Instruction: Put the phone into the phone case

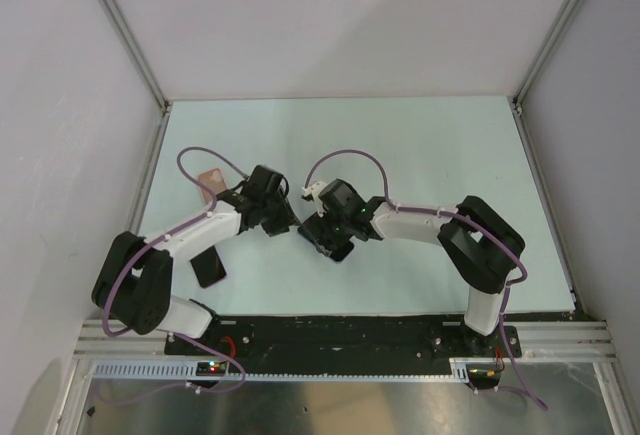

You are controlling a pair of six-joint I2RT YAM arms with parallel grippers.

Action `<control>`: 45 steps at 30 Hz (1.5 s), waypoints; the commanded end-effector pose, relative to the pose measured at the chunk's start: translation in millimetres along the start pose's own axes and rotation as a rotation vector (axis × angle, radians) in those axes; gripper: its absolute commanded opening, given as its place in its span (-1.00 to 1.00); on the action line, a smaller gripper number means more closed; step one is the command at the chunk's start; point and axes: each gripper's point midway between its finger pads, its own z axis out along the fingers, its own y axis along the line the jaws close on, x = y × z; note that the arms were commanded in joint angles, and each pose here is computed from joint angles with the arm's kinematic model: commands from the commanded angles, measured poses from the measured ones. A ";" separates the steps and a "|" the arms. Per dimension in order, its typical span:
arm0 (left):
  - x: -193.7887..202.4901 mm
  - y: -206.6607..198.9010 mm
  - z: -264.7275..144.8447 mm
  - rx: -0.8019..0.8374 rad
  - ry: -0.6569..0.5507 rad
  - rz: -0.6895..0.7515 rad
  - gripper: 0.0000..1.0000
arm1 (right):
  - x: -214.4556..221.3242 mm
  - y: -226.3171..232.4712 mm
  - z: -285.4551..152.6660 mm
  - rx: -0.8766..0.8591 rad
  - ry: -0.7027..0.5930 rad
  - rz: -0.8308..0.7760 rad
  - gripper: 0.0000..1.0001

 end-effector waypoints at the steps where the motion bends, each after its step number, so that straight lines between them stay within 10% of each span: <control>1: 0.8 -16.4 2.0 0.069 0.014 -0.012 -0.24 | -1.3 -13.7 9.2 0.049 -0.009 0.033 0.52; 22: 22.9 -2.6 38.6 0.029 0.085 -0.054 -0.68 | 6.6 -11.6 15.3 0.028 0.017 0.065 0.42; 32: 10.6 -2.1 19.8 0.047 -0.001 -0.032 -0.26 | 6.2 -13.7 16.6 0.029 0.015 0.082 0.41; 45: -2.8 6.4 20.5 -0.069 -0.104 0.007 -0.41 | 2.1 -10.5 16.5 0.006 0.003 0.127 0.33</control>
